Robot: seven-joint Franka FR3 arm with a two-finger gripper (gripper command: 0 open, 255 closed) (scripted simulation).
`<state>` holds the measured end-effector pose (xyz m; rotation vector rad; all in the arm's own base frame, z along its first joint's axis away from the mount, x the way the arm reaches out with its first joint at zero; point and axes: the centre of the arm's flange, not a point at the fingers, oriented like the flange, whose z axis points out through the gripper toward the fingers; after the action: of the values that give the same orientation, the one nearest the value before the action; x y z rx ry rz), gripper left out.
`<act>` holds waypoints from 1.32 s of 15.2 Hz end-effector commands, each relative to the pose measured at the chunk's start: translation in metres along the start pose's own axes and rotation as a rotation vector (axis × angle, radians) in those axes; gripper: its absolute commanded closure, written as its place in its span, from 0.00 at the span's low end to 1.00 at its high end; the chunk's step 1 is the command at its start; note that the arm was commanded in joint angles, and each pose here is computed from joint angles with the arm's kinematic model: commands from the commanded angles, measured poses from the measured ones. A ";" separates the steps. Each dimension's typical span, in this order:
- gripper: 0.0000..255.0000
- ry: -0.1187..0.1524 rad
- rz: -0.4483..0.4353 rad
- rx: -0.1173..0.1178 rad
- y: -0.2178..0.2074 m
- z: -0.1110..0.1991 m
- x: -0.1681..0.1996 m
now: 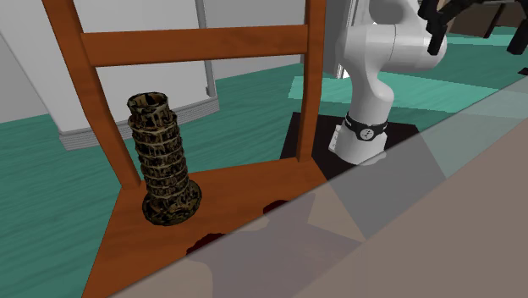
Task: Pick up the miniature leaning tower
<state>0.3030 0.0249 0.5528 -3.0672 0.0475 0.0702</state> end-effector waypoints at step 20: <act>0.00 -0.039 -0.034 -0.044 0.229 0.011 0.089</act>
<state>0.3774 -0.1932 0.5229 -3.1052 -0.0035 0.1275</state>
